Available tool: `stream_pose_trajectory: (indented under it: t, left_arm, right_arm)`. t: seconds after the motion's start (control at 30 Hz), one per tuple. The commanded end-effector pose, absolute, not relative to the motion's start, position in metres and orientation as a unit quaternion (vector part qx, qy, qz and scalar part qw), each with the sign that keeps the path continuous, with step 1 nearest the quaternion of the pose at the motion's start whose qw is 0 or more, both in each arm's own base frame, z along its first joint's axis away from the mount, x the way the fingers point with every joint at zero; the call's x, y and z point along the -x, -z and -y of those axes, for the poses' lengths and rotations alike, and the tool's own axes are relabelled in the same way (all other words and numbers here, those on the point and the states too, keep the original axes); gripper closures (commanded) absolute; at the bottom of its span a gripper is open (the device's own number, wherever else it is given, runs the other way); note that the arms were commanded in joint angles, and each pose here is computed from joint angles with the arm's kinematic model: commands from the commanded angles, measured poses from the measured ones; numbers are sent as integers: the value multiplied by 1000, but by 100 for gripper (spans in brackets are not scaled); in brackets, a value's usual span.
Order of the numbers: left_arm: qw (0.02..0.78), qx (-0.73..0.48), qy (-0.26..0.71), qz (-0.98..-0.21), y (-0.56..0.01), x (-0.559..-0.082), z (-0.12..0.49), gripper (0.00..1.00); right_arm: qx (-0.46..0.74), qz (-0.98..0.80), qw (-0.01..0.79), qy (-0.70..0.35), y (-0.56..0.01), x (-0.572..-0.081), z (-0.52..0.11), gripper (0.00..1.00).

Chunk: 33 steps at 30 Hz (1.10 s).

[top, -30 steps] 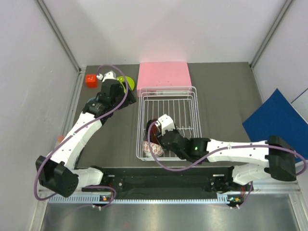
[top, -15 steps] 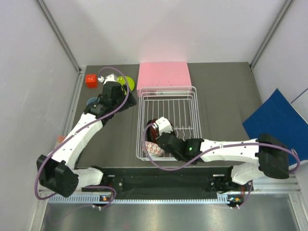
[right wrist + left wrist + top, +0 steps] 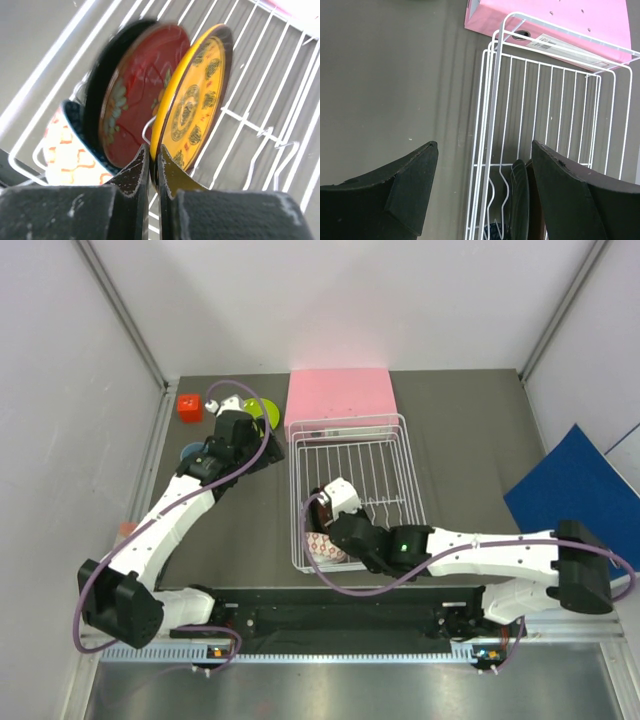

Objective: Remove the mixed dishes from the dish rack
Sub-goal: Pick up the plate from the dish rack.

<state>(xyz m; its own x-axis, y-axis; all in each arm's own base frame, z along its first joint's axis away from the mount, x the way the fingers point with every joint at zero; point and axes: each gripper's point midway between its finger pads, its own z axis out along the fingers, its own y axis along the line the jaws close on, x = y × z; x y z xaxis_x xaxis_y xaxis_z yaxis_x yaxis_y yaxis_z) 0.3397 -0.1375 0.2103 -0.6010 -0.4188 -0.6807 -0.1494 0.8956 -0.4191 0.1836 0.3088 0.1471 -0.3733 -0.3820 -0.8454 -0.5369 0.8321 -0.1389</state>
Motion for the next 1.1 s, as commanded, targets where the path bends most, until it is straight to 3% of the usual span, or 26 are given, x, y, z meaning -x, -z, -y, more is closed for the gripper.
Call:
stream_pose_trajectory:
  t: [0.0,0.23,0.47,0.77,1.07]
  left_arm:
    - [439,159,179,-866,-223,-347,142,20]
    - [434,155,185,-868,-222,-348,146,20]
    - [430,122,205,-871,-236,-348,157,21]
    - [400,10,203,-894,-257,-339,191,25]
    - [354,-130,238,-895,-268,-290,238,27]
  right_arm:
    - [267,-794,543,-68,-218,-190,-295,100]
    - [298,-758,576,-70,-259,-184,-277,100]
    - [425,-664,615,-30,-250,-162,-264,100]
    - [523,-563,635,73,-251,-162,-248,100]
    - [601,-461,642,118,-246,-154,-256,100]
